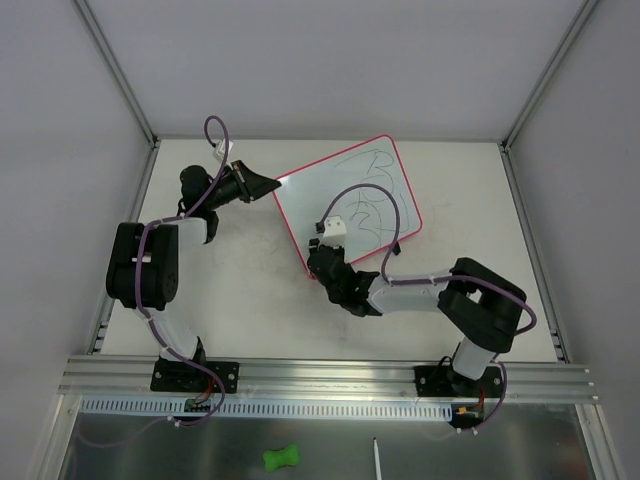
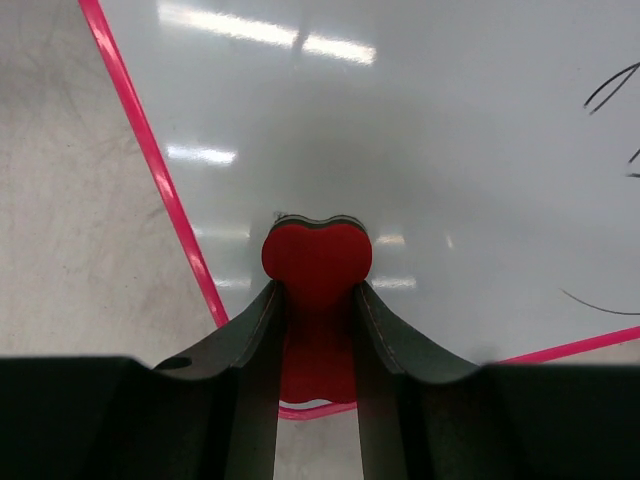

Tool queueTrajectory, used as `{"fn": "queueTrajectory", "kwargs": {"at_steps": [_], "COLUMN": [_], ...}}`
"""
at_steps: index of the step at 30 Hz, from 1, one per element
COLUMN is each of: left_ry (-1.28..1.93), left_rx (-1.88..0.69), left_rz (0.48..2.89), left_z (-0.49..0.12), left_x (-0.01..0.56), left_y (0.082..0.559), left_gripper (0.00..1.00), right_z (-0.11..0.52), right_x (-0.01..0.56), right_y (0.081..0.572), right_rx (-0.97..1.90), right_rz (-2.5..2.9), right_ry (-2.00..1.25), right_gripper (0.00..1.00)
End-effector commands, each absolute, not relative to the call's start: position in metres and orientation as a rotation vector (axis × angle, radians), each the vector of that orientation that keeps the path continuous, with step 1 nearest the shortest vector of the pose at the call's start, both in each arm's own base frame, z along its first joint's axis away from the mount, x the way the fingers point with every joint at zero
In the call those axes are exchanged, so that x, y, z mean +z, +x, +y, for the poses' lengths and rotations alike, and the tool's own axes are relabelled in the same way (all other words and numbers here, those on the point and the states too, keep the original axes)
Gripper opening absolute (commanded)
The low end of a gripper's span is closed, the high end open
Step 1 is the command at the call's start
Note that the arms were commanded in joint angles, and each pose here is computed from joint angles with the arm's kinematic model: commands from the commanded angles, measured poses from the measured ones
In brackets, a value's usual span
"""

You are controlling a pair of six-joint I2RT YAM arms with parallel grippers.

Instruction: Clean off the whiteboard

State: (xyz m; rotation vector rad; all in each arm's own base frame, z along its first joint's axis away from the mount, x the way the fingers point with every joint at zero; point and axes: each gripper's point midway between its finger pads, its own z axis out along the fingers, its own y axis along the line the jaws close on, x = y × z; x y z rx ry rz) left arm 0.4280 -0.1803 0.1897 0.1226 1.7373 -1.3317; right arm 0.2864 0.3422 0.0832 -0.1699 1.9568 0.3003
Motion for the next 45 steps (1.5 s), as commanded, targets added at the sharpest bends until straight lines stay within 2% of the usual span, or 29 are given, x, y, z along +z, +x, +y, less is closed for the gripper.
{"fn": "queueTrajectory", "kwargs": {"at_steps": [1, 6, 12, 15, 20, 26, 31, 45], "left_ry": [0.223, 0.218, 0.218, 0.216, 0.232, 0.225, 0.214, 0.213], "left_rx": [-1.348, -1.351, -1.356, -1.362, -1.393, -1.395, -1.388, -1.385], "left_rz": [1.719, 1.725, 1.730, 1.738, 1.750, 1.761, 1.769, 1.772], "left_z": [-0.192, -0.192, -0.192, -0.193, -0.195, -0.195, -0.194, -0.193], "left_x": [0.201, 0.198, 0.196, 0.193, 0.188, 0.185, 0.183, 0.184], "left_y": [0.418, 0.418, 0.418, 0.418, 0.417, 0.417, 0.418, 0.410], "left_gripper": [0.00, 0.00, 0.00, 0.00, 0.00, 0.00, 0.00, 0.00], "right_z": [0.330, 0.338, 0.317, 0.301, 0.303, 0.326, 0.332, 0.327], "right_x": [0.114, 0.168, 0.247, 0.280, 0.315, 0.298, 0.262, 0.215], "right_y": [0.297, 0.313, 0.381, 0.421, 0.462, 0.465, 0.463, 0.464], "right_rx": [0.268, 0.358, 0.425, 0.321, 0.374, 0.433, 0.433, 0.395], "right_rz": [1.929, 1.867, 1.789, 1.739, 1.665, 1.696, 1.755, 1.878], "right_ry": [-0.209, -0.304, -0.298, -0.245, -0.277, -0.521, -0.603, -0.623], "right_gripper": [0.00, 0.00, 0.00, 0.00, 0.00, 0.00, 0.00, 0.00]}}
